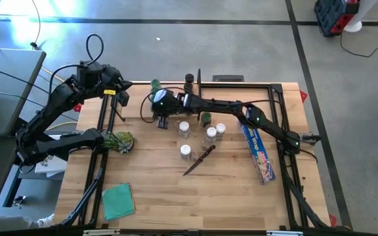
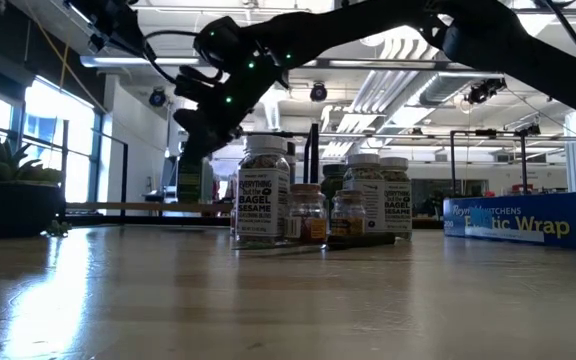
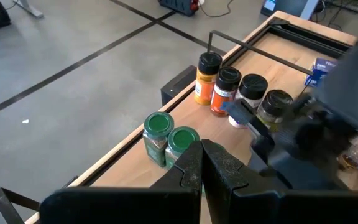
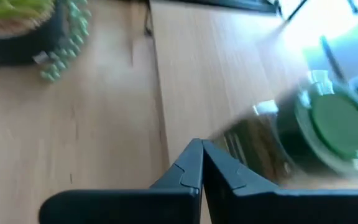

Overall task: Shelf spices
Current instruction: Adjust the black and green lid seasoning bottles on the shelf

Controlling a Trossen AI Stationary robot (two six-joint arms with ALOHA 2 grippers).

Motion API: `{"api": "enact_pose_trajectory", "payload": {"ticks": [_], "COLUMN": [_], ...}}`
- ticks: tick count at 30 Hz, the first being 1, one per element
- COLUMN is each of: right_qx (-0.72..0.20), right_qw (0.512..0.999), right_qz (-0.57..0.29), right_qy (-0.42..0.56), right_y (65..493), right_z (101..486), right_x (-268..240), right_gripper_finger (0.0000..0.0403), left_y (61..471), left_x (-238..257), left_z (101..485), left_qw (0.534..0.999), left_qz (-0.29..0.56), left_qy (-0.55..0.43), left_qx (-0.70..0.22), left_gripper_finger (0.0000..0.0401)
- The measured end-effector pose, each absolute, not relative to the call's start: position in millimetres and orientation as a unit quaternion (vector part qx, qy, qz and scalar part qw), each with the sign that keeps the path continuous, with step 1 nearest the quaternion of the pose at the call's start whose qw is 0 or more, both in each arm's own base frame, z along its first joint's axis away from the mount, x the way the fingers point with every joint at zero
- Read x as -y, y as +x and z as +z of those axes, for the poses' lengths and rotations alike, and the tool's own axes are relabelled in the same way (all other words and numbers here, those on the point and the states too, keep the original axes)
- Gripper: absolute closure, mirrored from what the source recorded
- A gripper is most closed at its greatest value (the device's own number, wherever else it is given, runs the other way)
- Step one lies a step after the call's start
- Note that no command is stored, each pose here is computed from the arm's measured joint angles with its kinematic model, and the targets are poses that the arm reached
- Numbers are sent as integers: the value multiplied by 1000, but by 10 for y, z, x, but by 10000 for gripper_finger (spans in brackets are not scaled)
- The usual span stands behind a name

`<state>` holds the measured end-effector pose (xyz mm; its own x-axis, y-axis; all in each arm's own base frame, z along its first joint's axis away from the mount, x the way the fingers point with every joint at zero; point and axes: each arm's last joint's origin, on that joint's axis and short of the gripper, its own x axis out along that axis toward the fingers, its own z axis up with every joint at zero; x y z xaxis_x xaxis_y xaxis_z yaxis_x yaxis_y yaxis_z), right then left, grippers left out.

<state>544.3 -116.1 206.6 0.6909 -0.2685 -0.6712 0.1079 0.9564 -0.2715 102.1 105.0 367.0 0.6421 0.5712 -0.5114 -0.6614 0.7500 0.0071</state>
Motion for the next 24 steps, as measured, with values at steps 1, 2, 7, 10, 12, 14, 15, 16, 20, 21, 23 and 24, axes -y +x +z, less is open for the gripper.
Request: {"api": "enact_pose_trajectory", "payload": {"ticks": [1, 2, 7, 10, 12, 14, 15, 16, 20, 21, 23, 24], "right_qx": [-374, -374, -370, -362, -360, -357, -356, -354, -349, -348, -348, -348], "right_qw": [915, 914, 913, 915, 915, 916, 916, 916, 918, 918, 918, 918], "right_qz": [-106, -109, -117, -123, -129, -133, -135, -137, -140, -141, -140, -140], "right_qy": [-111, -114, -126, -128, -130, -128, -127, -127, -126, -127, -127, -128], "right_y": [5457, 5462, 5484, 5490, 5491, 5487, 5485, 5485, 5485, 5487, 5488, 5488], "right_z": [2066, 2055, 1995, 2011, 2016, 2022, 2024, 2027, 2036, 2038, 2039, 2040], "right_x": [1155, 1153, 1208, 1231, 1241, 1282, 1296, 1307, 1337, 1336, 1336, 1335], "right_gripper_finger": [403, 403, 403, 403, 403, 403, 403, 403, 403, 403, 403, 403], "left_y": [1021, 1021, 1014, 1014, 1015, 1019, 1021, 1023, 1026, 1026, 1026, 1026], "left_x": [-1050, -1051, -1042, -1042, -1044, -1048, -1050, -1052, -1056, -1056, -1056, -1055], "left_z": [3670, 3669, 3650, 3650, 3651, 3648, 3646, 3645, 3642, 3640, 3641, 3641], "left_qw": [902, 902, 898, 898, 898, 898, 898, 898, 897, 897, 897, 897], "left_qz": [342, 342, 342, 342, 343, 342, 342, 342, 342, 342, 342, 342], "left_qy": [-91, -91, -103, -102, -102, -103, -103, -103, -104, -104, -104, -104], "left_qx": [-249, -249, -257, -256, -256, -257, -258, -258, -259, -260, -259, -259], "left_gripper_finger": [401, 401, 401, 401, 401, 401, 401, 401, 401, 401, 401, 401]}}
